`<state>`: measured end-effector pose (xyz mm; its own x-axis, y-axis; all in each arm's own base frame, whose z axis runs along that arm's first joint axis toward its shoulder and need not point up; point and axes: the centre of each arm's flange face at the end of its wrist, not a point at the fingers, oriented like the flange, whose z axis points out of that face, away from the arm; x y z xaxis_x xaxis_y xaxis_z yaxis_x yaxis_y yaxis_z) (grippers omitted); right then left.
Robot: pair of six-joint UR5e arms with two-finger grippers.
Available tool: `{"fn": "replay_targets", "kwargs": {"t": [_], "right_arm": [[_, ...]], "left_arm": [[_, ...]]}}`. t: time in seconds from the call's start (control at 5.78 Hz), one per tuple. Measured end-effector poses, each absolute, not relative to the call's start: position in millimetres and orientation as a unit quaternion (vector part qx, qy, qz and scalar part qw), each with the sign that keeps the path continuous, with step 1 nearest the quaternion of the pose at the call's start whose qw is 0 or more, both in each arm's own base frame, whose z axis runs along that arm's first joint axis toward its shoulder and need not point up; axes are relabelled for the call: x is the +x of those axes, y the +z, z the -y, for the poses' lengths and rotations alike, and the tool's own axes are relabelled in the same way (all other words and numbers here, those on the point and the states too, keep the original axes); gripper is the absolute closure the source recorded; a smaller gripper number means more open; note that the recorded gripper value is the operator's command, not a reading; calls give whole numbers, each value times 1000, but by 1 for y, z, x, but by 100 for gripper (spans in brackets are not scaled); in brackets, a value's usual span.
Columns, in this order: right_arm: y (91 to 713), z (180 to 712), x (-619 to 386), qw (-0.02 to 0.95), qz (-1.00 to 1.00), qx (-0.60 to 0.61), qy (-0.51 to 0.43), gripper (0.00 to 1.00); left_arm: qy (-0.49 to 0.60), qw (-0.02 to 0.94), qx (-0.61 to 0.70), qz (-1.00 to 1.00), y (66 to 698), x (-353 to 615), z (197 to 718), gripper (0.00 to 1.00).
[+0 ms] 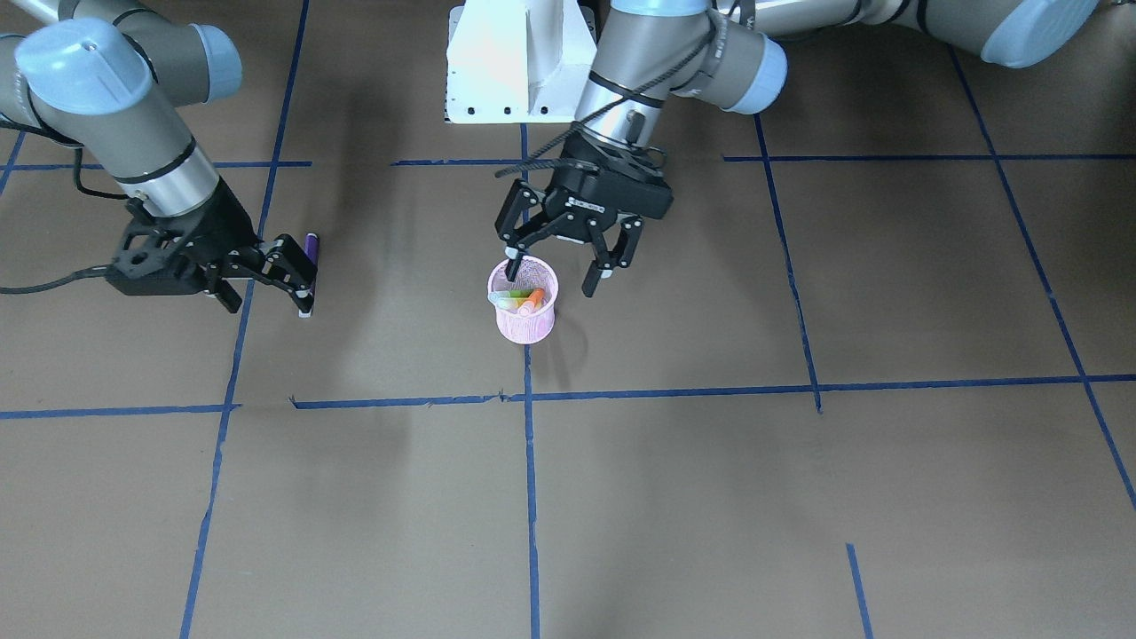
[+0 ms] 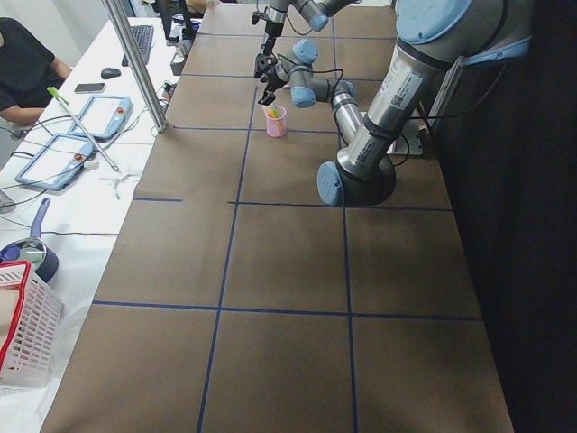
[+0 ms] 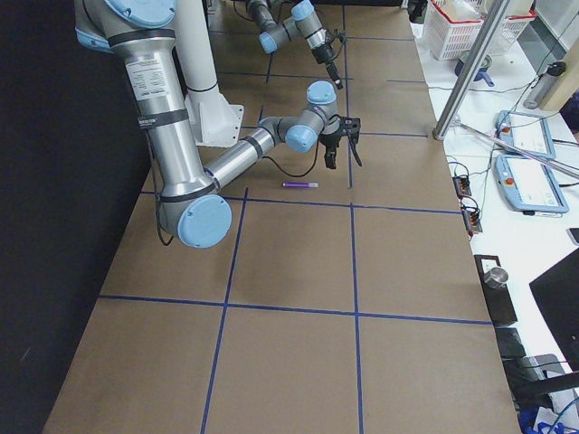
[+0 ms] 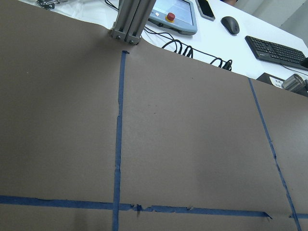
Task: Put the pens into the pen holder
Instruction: 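Withdraw the left gripper while the right gripper descends onto the purple marker, then grasp the purple marker with the right gripper and lift it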
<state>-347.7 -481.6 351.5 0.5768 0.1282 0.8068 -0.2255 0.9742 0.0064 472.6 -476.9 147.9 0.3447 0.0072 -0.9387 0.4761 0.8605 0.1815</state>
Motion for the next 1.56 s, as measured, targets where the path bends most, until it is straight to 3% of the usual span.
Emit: {"fn": "replay_targets", "kwargs": {"t": [0.35, 0.52, 0.69, 1.56], "right_arm": [[378, 464, -375, 897, 436, -9, 71, 9], [391, 451, -396, 903, 425, -33, 54, 21], [405, 442, -411, 907, 416, -58, 39, 24], [428, 440, -418, 924, 370, -94, -3, 31]], "left_arm": [[-127, 803, 151, -562, 177, 420, 510, 1], [-125, 803, 141, -566, 180, 409, 513, 1], [-126, 802, 140, -567, 181, 403, 514, 1], [-133, 802, 145, -564, 187, 398, 513, 1]]}}
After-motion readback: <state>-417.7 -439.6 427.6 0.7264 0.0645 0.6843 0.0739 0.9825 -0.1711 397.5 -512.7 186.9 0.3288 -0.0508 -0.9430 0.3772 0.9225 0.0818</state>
